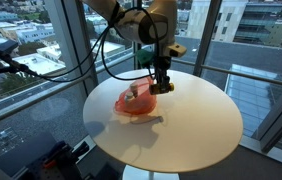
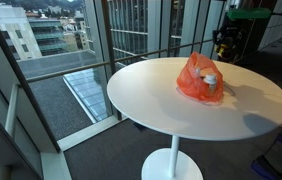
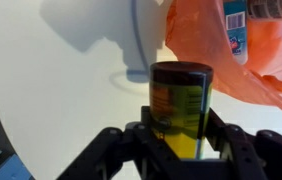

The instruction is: Remove the bottle with a yellow cap from the plastic bag and put it on the table

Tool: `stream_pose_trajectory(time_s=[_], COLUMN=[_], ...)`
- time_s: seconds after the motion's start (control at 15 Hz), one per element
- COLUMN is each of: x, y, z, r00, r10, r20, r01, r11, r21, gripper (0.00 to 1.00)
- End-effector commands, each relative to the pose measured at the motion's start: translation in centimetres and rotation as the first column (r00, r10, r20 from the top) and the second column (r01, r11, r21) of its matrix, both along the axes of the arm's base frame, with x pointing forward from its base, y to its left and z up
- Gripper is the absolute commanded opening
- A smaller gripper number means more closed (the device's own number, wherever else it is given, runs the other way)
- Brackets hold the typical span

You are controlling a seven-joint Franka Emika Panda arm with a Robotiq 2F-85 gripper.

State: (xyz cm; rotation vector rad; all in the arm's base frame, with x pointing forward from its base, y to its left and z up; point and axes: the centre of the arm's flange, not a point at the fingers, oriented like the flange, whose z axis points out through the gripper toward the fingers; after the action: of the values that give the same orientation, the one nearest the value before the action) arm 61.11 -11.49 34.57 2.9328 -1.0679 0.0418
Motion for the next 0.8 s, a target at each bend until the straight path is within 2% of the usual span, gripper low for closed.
stream_pose_trajectory(time_s=[0.0, 0.33, 0.47, 0.73], x=[1.9, 1.4, 0.7, -0.3], y=[-2.1, -4.1, -4.5, -3.8], z=[-2.2, -5.5, -6.9, -9.2], r00=[0.997, 0.990, 0.990, 0.996], r10=[-0.080, -0.116, -0.100, -0.013], r20=[-0.007, -0.080, -0.100, -0.084], r01=[0.080, 0.113, 0.096, 0.008], r11=[0.996, 0.993, 0.995, 0.999], r21=[-0.028, -0.034, -0.038, -0.050], gripper=[0.28, 0.28, 0.28, 0.28])
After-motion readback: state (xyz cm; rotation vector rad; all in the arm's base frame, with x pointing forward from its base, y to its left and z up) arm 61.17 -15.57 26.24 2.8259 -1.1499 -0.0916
